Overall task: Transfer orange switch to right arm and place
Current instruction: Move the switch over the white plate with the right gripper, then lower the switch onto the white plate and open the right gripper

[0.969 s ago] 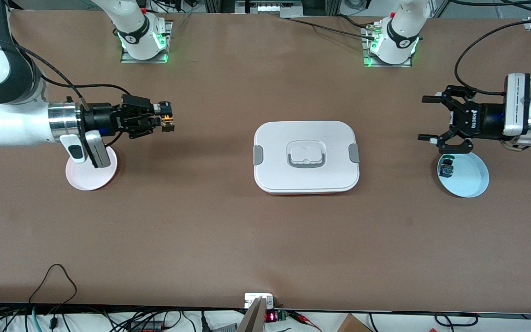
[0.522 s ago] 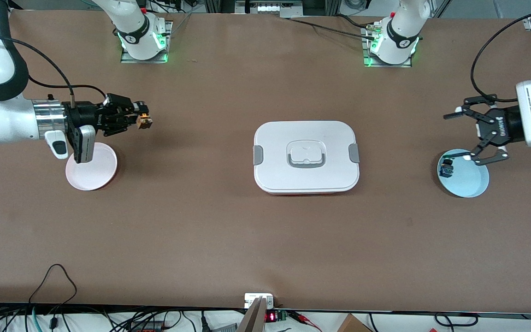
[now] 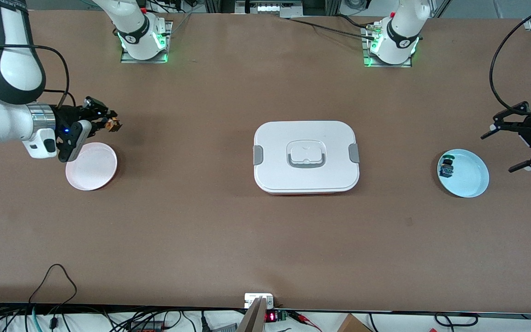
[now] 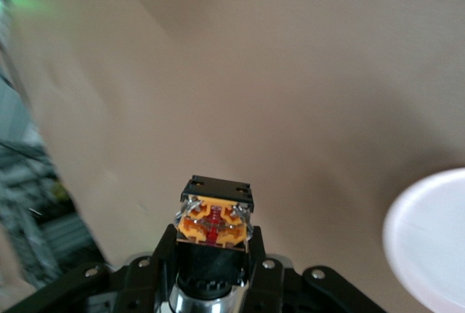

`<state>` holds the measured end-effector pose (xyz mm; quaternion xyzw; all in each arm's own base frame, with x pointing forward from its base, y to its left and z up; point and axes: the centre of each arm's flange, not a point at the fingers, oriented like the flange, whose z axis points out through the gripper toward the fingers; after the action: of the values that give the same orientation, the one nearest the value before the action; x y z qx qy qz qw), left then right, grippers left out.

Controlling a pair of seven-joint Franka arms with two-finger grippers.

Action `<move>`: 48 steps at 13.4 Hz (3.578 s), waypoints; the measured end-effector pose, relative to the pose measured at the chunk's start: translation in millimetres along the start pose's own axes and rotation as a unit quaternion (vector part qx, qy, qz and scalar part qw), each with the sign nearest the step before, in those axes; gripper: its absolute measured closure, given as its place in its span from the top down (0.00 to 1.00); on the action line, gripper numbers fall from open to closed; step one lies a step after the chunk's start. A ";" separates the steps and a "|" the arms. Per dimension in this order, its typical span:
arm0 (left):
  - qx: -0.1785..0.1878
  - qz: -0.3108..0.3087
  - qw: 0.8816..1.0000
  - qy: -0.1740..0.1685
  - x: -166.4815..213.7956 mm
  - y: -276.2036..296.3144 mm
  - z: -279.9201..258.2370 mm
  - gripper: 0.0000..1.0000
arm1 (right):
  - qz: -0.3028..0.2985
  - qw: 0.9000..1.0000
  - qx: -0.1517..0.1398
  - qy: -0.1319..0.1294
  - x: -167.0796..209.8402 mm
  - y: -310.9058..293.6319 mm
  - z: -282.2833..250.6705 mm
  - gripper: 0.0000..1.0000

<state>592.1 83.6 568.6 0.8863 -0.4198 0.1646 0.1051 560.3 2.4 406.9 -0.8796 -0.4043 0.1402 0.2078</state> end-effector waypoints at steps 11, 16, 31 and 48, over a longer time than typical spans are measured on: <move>0.087 -0.214 0.969 -0.092 25.9 34.7 -56.9 1.00 | -0.216 0.960 -0.150 -0.097 -65.5 107.8 33.8 0.41; 0.097 -0.334 0.930 -0.115 55.9 75.8 -51.3 1.00 | -0.269 0.941 -0.184 -0.091 -67.7 125.1 64.3 0.41; 0.090 -0.411 0.896 -0.141 57.7 90.2 -16.2 1.00 | -0.344 0.912 -0.201 -0.094 -63.1 161.0 145.4 0.41; 0.112 -0.417 0.887 -0.164 42.1 75.7 -14.0 1.00 | -0.370 0.897 -0.224 -0.094 -82.2 174.5 151.5 0.98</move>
<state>555.2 10.9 601.1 1.0000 -0.0012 0.0039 -0.0060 559.2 -125.0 197.4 -0.6724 -0.7391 0.0409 0.0030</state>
